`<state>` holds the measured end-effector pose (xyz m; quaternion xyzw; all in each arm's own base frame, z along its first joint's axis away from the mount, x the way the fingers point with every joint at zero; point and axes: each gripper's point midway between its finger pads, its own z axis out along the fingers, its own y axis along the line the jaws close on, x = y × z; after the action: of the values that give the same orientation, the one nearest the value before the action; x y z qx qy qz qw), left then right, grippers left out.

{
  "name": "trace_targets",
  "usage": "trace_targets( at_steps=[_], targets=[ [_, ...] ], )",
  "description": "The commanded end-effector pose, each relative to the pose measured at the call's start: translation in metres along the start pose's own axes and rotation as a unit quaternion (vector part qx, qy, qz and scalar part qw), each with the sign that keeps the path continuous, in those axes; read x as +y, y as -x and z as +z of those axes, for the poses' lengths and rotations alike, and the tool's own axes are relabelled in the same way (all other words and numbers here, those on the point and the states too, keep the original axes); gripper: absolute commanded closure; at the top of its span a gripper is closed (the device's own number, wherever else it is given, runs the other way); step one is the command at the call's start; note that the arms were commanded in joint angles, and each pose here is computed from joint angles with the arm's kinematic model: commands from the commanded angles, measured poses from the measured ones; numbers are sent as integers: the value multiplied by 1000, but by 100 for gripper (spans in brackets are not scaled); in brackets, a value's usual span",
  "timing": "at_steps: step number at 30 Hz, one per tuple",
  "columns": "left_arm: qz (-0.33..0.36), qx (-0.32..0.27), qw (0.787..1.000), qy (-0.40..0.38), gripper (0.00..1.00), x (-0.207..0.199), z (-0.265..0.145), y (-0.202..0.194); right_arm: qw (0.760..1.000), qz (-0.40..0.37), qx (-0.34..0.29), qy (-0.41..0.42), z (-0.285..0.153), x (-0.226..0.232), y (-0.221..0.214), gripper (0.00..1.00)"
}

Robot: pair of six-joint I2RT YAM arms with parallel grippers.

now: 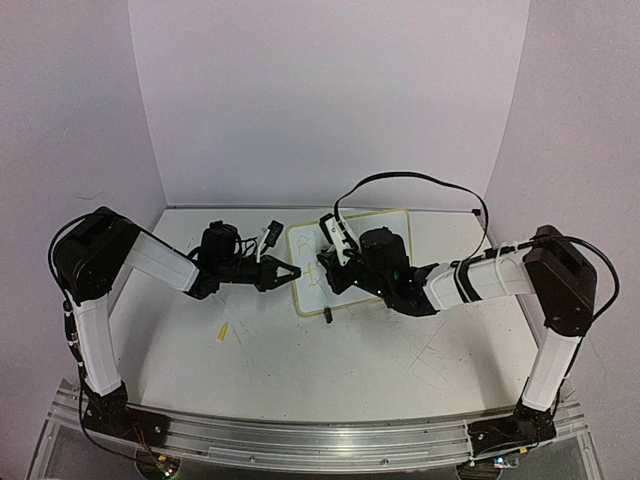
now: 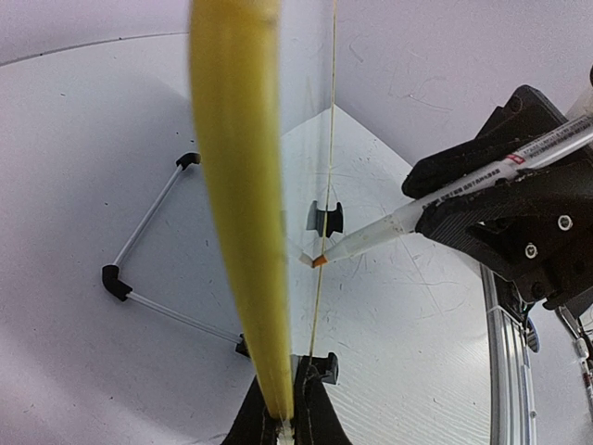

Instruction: Write a sentence on the whiteboard

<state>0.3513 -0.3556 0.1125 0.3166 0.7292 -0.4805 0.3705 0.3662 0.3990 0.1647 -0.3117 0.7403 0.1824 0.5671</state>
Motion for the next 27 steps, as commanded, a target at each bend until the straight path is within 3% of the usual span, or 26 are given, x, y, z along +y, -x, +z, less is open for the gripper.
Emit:
trace_targets(
  at_steps=[1,27],
  targets=[
    [6,18,997,79,100,32,-5,-11,999,-1,-11,-34,2,-13,10,100],
    [6,18,997,77,100,32,-4,-9,999,24,27,-26,-7,-8,-27,100]
  ],
)
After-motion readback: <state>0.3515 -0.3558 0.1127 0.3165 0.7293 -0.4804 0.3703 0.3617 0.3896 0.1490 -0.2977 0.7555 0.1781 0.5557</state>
